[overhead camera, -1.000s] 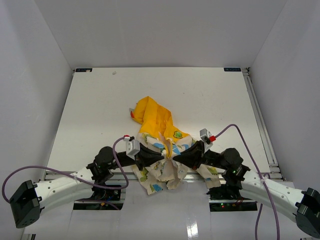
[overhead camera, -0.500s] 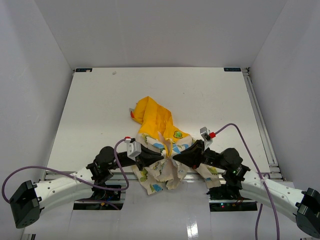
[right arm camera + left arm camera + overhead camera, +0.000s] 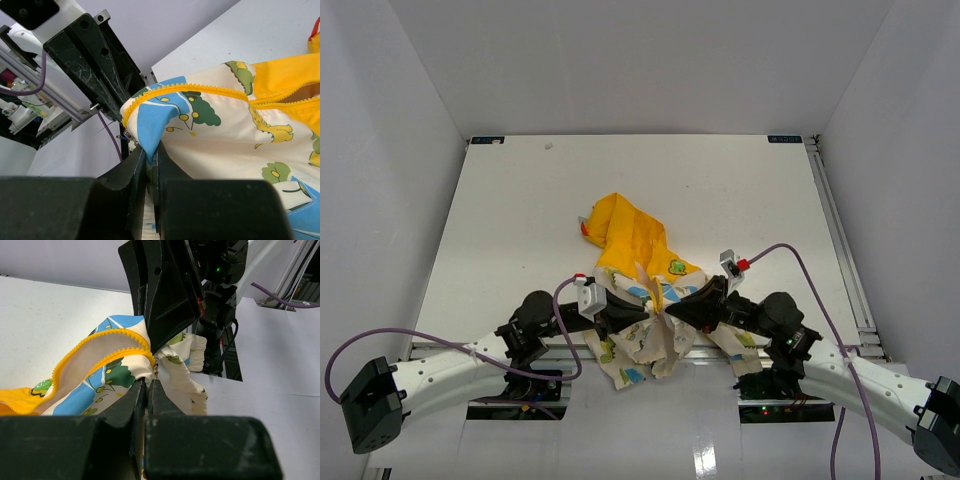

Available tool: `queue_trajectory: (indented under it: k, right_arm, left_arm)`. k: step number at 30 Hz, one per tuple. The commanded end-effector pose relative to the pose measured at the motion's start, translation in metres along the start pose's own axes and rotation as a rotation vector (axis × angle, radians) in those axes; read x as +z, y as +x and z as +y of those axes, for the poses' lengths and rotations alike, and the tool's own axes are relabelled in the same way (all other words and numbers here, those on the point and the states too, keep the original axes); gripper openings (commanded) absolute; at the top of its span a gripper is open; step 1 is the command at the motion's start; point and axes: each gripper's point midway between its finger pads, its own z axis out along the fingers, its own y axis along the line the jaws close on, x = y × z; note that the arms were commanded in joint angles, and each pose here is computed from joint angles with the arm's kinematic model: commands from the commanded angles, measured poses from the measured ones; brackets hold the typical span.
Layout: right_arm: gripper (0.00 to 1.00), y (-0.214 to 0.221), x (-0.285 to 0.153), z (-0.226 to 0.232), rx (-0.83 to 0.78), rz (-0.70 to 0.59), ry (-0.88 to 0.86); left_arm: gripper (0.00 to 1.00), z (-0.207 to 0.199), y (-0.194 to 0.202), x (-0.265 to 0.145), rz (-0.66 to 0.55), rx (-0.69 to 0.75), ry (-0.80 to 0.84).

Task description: Zip up the jacket

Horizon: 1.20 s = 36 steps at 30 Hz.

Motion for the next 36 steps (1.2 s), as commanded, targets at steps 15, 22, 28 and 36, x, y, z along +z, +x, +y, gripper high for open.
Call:
queue_trajectory:
  k: [15, 22, 28, 36]
  right_arm:
    - [0.08, -0.087, 0.009, 0.023, -0.063, -0.272, 0.005]
    - [0.08, -0.077, 0.008, 0.009, -0.06, -0.244, 0.066]
    - [0.08, -0.047, 0.011, -0.017, -0.027, -0.153, 0.149]
    - [0.14, -0.031, 0.003, -0.042, -0.008, -0.135, 0.253]
  left_arm:
    - [0.0, 0.014, 0.051, -0.004, 0.207, -0.091, -0.078]
    - [0.0, 0.028, 0.051, -0.004, 0.209, -0.144, -0.174]
    - [0.0, 0.01, 0.051, 0.006, 0.219, -0.319, -0.11]
    - [0.0, 0.004, 0.06, 0.007, 0.226, -0.464, -0.115]
